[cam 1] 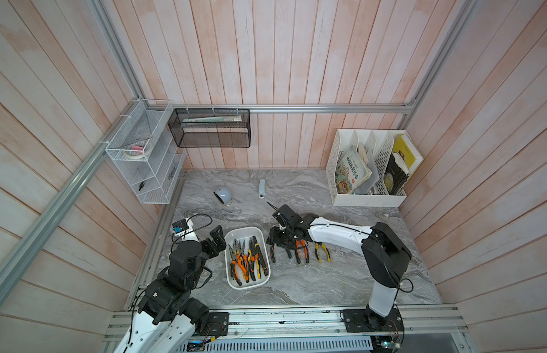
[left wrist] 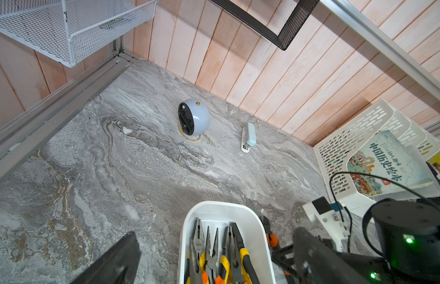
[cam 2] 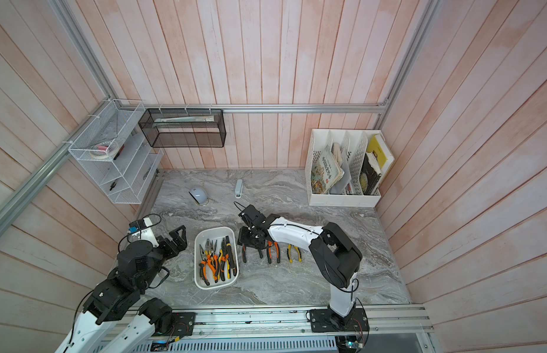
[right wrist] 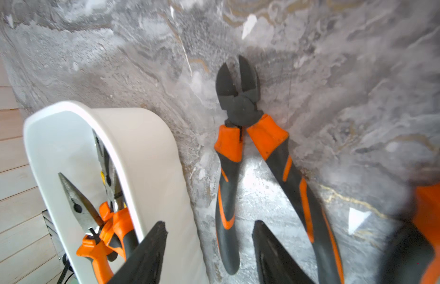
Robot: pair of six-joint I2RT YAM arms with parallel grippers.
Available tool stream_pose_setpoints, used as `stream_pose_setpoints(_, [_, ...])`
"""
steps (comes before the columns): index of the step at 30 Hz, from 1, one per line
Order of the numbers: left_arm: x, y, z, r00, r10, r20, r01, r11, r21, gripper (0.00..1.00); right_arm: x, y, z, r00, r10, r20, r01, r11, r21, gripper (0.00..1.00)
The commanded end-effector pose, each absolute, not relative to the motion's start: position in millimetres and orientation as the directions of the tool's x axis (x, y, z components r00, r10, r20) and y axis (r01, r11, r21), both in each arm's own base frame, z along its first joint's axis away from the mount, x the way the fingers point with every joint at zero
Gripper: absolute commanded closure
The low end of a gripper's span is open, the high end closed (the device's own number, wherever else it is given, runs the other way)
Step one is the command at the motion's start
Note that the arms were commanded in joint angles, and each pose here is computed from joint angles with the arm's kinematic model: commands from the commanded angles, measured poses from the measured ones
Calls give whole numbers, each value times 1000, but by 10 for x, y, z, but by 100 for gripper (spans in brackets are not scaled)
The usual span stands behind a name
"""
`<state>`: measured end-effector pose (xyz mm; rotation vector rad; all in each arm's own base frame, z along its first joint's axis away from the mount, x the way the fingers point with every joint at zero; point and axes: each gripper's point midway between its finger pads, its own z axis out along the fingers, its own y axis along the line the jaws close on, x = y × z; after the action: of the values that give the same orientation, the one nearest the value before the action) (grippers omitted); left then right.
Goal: Take the pliers out of the storage box
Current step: Place the pliers at the center of the board.
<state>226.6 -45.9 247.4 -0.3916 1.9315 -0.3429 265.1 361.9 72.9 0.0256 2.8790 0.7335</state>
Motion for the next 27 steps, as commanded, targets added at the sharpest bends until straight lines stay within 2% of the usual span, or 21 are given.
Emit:
stream_pose_setpoints(1, [2268, -479, 2467, -365, -411, -836, -97, 909, -404, 0, 2814, 3496, 887, -978, 40, -204, -51, 904, 424, 38])
stream_pose_setpoints(6, [2265, -479, 2474, -363, -411, -836, -96, 909, -406, 0, 3052, 3416, 841, -975, -41, -220, -108, 946, 305, 31])
stream_pose_setpoints(13, [2266, -477, 2475, -363, -410, -837, -96, 910, -404, 0, 3246, 3484, 645, -972, -143, -187, -184, 957, 225, 29])
stream_pose_setpoints(27, [2277, -483, 2459, -368, -407, -836, -99, 911, -400, 0, 3266, 3508, 341, -975, -167, -145, -194, 960, 201, 39])
